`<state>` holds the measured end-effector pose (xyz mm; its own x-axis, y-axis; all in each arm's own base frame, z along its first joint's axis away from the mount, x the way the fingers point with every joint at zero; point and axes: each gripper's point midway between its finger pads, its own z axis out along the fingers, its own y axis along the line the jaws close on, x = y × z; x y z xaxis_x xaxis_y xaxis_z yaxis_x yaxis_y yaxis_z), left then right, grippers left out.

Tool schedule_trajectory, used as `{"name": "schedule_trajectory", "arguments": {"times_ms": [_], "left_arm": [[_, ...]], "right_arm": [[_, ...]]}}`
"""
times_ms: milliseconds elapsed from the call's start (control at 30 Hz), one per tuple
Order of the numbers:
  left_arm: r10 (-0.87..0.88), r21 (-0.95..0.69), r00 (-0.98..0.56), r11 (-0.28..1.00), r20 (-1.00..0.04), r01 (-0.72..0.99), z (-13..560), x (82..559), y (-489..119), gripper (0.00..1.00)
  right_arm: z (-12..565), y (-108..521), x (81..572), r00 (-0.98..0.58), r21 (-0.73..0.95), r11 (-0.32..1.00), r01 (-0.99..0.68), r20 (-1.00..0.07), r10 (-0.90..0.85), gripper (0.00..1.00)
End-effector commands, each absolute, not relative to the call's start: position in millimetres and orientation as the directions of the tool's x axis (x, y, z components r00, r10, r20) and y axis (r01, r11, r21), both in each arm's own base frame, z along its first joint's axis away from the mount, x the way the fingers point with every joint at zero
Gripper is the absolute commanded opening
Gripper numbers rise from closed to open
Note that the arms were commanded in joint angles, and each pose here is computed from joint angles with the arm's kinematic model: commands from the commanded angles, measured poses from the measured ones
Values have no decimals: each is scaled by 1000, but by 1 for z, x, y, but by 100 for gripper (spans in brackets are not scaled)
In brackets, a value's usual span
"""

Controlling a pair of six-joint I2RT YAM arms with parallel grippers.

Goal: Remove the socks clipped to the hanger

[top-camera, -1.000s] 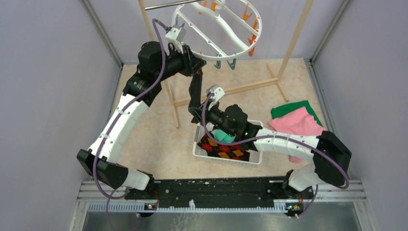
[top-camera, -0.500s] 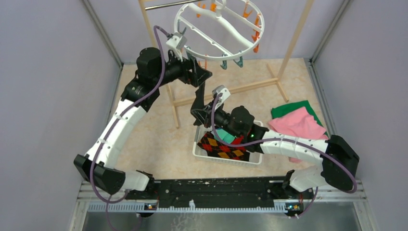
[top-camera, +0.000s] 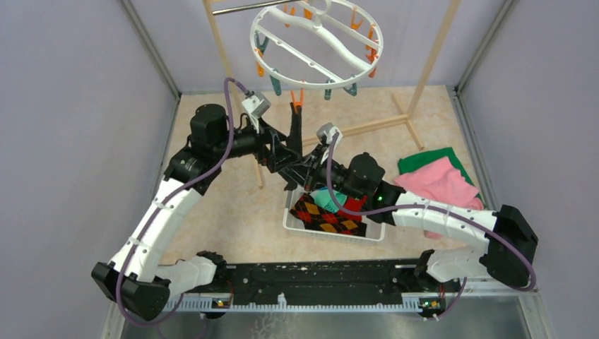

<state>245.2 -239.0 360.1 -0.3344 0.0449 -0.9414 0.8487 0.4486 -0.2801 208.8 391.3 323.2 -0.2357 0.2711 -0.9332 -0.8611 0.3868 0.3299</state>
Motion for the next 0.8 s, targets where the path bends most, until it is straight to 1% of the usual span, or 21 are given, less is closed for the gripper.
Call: {"name": "schedule_trajectory", "arguments": {"times_ms": [0,133,200,300,367,433,467,500,567,633,667,700,733,767], "left_arm": [[42,-340,-382,376,-923,862,346,234,-246,99],[25,-374,-412,375,-911,848,340,236,-248,98],[16,-376,-411,370,-912,850,342,238,-250,95],[3,-376,-406,370,-914,849,345,243,-252,82],[-5,-377,-404,372,-915,848,346,246,-253,70],[-13,-375,-399,371,-917,850,349,247,-254,49],[-18,-371,-394,374,-919,850,352,248,-254,36],[-22,-368,-389,376,-921,850,353,249,-254,27],[-23,-361,-381,381,-924,851,355,251,-253,14],[-19,-353,-376,392,-926,850,355,253,-253,5],[-17,-347,-371,395,-928,851,356,253,-252,2],[-15,-344,-369,399,-929,850,355,254,-252,0],[-16,-342,-368,403,-930,849,355,254,-251,0],[-15,-340,-365,404,-931,849,355,255,-251,0]], "right_arm": [[348,389,206,-211,310,358,-881,-933,291,1],[346,390,203,-210,303,348,-887,-937,279,1],[344,391,202,-213,302,342,-890,-938,275,1],[344,392,202,-215,301,331,-894,-938,274,1],[345,393,200,-214,299,324,-898,-938,272,1],[344,393,200,-214,296,320,-900,-940,267,2],[344,392,200,-214,294,320,-901,-941,263,4],[343,392,200,-215,294,320,-900,-941,260,5],[341,390,199,-217,295,322,-900,-942,257,8],[340,386,200,-218,295,329,-897,-943,253,13],[339,383,201,-217,295,336,-895,-944,250,17],[339,380,201,-218,296,345,-891,-944,248,23],[336,376,204,-221,298,361,-884,-946,239,32],[335,371,205,-221,299,382,-875,-947,235,43]]}}
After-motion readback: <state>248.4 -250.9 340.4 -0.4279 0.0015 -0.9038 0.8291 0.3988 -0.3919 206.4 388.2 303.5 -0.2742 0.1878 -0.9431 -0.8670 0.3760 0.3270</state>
